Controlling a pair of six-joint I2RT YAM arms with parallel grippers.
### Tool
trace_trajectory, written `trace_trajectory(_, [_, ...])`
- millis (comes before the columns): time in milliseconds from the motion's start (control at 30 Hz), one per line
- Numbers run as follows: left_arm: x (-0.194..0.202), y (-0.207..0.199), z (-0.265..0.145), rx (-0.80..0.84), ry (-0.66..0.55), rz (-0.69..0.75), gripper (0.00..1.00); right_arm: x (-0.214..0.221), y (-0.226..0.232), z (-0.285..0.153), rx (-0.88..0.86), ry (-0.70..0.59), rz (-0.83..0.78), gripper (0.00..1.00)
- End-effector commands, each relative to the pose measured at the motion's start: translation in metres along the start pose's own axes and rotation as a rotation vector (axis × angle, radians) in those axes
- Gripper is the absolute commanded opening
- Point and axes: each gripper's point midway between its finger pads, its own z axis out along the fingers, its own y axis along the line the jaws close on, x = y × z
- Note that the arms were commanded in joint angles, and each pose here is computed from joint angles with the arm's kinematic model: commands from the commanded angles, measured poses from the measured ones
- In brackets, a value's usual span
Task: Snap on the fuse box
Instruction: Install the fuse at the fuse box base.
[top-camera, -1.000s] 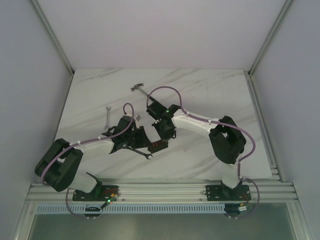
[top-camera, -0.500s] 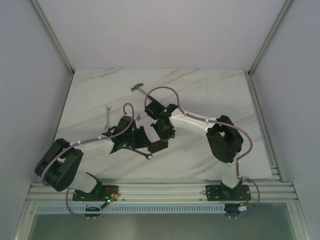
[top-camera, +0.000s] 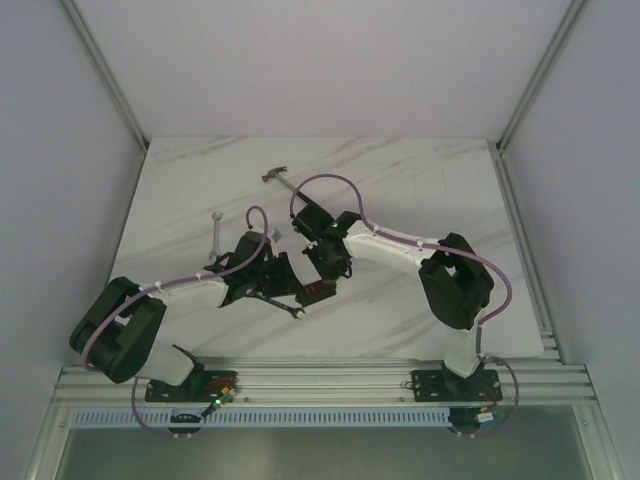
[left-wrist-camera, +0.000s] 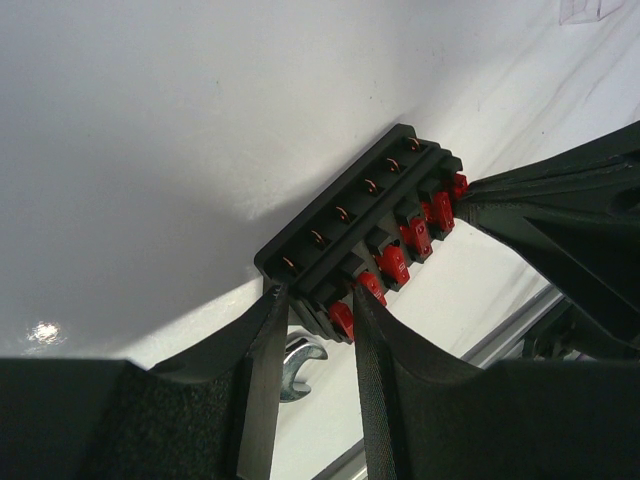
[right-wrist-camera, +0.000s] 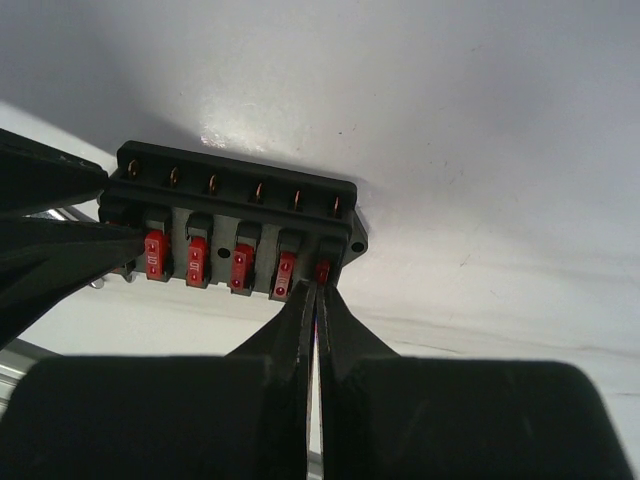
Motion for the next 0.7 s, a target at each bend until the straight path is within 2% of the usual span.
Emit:
trace_trajectory(0, [0.008, 0.024, 0.001, -0.087, 0.008, -0.010, 0.41, 0.003, 0.012, 0.016, -0.041, -0.020, -0.030, 0.06])
trace_trajectory(100, [0.007, 0.023, 0.001, -0.085, 0.005, -0.009, 0.41, -0.017, 0.012, -0.009, -0.049, -0.106, -0.021, 0.08])
trace_trajectory(200, [0.006, 0.022, 0.000, -0.083, 0.002, -0.009, 0.41, -0.025, 0.010, -0.020, -0.053, -0.139, -0.001, 0.10])
trace_trajectory(467, [0.006, 0.022, 0.002, -0.085, 0.007, -0.009, 0.41, -0.015, 0.004, -0.012, -0.041, -0.087, 0.031, 0.13])
trace_trajectory(667, [0.005, 0.021, 0.002, -0.082, 0.006, -0.009, 0.41, -0.003, -0.010, -0.008, 0.034, -0.037, 0.048, 0.13])
